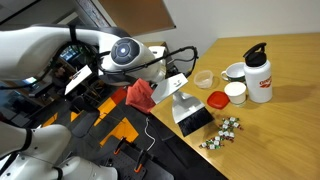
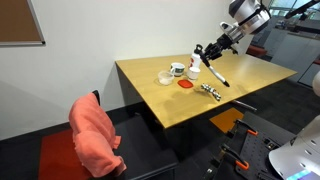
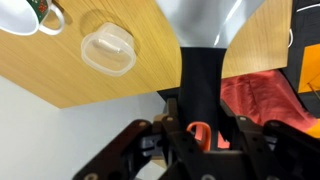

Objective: Use the brush to sweep the candy to the left side of the table

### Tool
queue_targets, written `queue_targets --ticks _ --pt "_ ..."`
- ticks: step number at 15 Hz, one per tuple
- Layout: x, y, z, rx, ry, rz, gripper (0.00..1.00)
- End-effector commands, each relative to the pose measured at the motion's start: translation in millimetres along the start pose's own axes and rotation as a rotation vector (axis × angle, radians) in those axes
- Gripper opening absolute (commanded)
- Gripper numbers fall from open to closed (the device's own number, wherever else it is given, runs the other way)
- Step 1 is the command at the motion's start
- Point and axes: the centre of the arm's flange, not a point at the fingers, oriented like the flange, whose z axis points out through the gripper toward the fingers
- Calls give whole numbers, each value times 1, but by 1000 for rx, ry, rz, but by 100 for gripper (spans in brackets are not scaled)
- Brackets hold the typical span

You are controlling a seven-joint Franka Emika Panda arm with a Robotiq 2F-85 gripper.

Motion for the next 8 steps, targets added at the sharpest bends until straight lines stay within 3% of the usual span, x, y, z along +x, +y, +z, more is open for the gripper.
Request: queue_targets --ticks 1,3,4,7,8 --pt "-23 6 -35 47 -18 -51 16" --pt "-32 2 -27 38 -19 -14 16" --pt "-39 3 -31 37 -23 -3 41" --pt "-41 2 -25 48 -24 2 41" --pt "-38 1 -23 53 -23 -4 16"
